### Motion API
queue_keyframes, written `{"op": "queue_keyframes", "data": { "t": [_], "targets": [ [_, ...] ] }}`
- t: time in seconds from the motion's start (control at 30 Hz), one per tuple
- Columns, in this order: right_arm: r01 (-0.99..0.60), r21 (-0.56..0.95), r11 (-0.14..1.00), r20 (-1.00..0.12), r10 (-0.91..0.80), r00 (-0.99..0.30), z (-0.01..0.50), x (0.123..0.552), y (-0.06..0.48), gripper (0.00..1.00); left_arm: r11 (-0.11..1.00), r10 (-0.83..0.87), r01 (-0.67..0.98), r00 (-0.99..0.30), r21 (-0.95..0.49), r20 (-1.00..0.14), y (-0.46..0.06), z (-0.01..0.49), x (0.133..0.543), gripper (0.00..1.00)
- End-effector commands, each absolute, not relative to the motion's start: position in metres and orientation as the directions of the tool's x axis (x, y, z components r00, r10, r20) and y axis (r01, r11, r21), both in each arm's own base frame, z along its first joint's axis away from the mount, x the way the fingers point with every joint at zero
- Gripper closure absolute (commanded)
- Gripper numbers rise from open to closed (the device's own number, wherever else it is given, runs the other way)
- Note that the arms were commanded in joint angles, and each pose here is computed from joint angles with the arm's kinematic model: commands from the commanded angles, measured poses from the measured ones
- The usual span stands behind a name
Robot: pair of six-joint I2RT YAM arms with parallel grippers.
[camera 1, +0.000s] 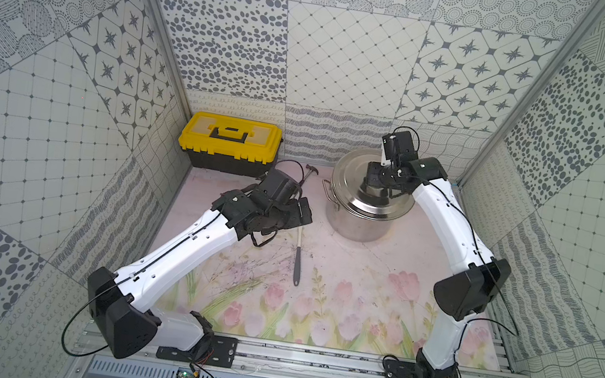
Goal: Stir the soup with a spoon
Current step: Pick up the lid from the pan, then place the lid at the center of the board.
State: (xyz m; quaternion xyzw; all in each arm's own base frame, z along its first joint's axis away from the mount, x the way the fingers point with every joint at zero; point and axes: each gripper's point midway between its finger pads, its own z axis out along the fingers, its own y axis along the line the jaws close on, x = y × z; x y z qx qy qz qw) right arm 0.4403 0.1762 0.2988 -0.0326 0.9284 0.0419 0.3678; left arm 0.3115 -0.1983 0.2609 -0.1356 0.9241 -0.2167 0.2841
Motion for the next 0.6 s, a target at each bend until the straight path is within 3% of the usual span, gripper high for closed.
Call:
{"op": "queue_keyframes", "data": {
  "t": [0.0,0.33,0.57],
  "targets": [
    [-0.137,0.088,0.987,-0.725,-0.030,-0.689,0.320,0.395,0.178,0.77,0.844,-0.411,-0.107,-0.757,-0.525,-0.508,-0.203,0.280,0.329,0.01],
    [-0.286,0.165,0.944,-0.663,-0.109,-0.740,0.263,0.241,0.185,0.76,0.832,-0.445,-0.090,-0.698,-0.548,-0.561,-0.201,0.301,0.340,0.00],
    [-0.315,0.100,0.944,-0.600,-0.195,-0.776,0.188,0.184,0.191,0.76,0.819,-0.481,-0.134,-0.689,-0.558,-0.542,-0.190,0.299,0.331,0.01]
  ]
}}
